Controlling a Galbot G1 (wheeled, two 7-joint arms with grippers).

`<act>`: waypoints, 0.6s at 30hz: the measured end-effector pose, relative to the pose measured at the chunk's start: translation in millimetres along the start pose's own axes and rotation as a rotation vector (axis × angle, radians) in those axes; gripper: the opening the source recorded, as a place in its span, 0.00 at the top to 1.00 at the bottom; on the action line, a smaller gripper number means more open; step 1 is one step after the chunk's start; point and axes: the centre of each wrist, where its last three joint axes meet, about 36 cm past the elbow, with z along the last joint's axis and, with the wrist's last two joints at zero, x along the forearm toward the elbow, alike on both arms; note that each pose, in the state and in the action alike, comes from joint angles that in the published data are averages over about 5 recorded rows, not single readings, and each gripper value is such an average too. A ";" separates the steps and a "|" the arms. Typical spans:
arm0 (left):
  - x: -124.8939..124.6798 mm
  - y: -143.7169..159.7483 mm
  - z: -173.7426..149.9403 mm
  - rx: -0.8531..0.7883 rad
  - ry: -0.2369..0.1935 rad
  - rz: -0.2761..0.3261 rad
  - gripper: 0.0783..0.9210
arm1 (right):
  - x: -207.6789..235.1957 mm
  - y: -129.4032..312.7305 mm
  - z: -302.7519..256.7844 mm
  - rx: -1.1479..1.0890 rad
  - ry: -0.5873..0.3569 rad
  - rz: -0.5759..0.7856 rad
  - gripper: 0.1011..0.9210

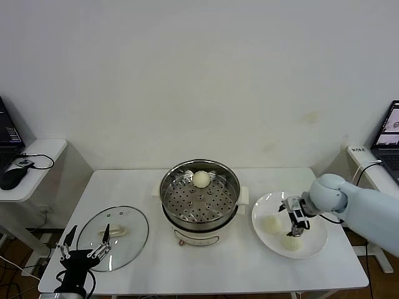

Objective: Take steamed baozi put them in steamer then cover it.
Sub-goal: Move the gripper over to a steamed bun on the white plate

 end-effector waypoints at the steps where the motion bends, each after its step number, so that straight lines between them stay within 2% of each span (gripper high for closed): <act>1: -0.1 0.3 0.2 -0.001 0.000 -0.001 0.12 | -2.7 -0.3 -0.3 -0.001 0.000 -0.001 0.12; 8: -0.9 1.5 1.0 -0.003 0.000 -0.005 0.12 | -18.7 -3.1 -3.2 -0.007 0.001 0.003 0.13; 18: -0.5 1.8 1.6 -0.001 -0.001 -0.010 0.12 | -32.0 -7.4 -8.9 -0.011 -0.001 0.006 0.19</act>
